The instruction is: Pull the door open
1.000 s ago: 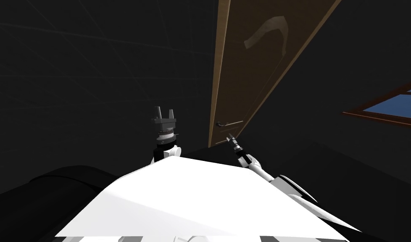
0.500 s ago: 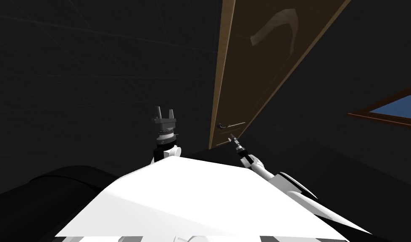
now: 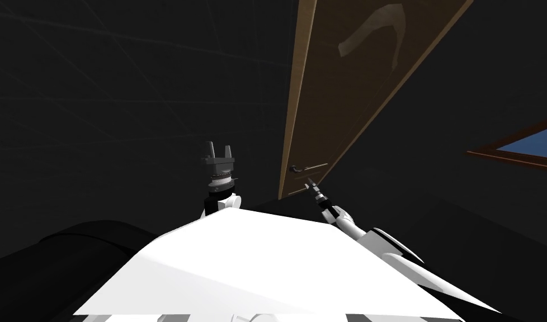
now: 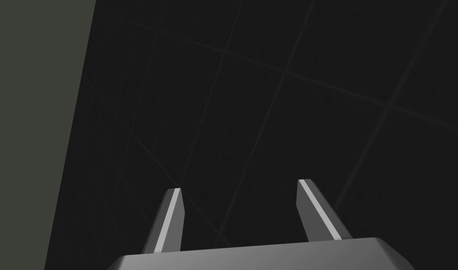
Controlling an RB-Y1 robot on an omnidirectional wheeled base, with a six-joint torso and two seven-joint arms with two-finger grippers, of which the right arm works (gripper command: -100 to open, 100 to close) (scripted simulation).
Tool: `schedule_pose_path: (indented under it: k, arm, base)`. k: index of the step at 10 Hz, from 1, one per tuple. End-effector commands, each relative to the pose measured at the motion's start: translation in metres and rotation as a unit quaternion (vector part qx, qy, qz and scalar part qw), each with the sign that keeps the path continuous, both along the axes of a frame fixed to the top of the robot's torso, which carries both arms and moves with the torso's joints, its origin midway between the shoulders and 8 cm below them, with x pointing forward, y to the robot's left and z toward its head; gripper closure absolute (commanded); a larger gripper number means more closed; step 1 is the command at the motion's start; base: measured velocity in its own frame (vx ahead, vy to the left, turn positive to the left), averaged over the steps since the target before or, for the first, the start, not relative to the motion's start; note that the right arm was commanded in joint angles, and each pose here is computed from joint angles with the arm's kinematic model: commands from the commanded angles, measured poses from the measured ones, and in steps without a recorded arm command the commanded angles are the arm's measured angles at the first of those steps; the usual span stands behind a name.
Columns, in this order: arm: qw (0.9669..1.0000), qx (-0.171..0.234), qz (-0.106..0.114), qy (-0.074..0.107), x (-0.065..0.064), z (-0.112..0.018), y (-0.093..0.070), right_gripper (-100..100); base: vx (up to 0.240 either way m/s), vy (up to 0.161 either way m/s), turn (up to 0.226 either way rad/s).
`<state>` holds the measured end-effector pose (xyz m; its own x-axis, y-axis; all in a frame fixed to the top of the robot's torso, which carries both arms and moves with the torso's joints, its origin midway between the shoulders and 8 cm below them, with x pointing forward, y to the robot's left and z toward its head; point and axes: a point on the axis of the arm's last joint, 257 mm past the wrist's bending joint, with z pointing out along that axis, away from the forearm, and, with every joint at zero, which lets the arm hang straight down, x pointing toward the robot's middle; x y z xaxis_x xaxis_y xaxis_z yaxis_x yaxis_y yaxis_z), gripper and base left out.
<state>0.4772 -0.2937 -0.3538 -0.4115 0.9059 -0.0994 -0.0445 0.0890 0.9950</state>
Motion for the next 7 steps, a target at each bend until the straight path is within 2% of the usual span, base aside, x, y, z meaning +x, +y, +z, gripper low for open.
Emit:
schedule_pose_path:
  k: [1,2,3,4,6,7]
  arm:
    - [0.9998,0.001,-0.019,0.001,-0.005,-0.001,-0.021,-100]
    - [0.9996,0.001,-0.028,0.002,-0.008,-0.002,-0.03,-100]
    - [0.9989,0.002,-0.047,0.002,-0.014,-0.002,-0.051,-100]
    - [0.9983,0.002,-0.058,0.003,-0.018,-0.003,-0.063,-100]
    - [0.9983,0.002,-0.058,0.003,-0.018,-0.003,-0.063,-100]
    - [0.9969,0.002,-0.079,0.003,-0.026,-0.003,-0.086,-100]
  base:
    - [0.069,0.065,0.261]
    - [0.104,0.105,0.249]
    - [0.128,0.122,0.336]
    - [0.146,0.105,0.273]
    - [0.069,0.031,0.022]
    - [0.086,0.035,0.264]
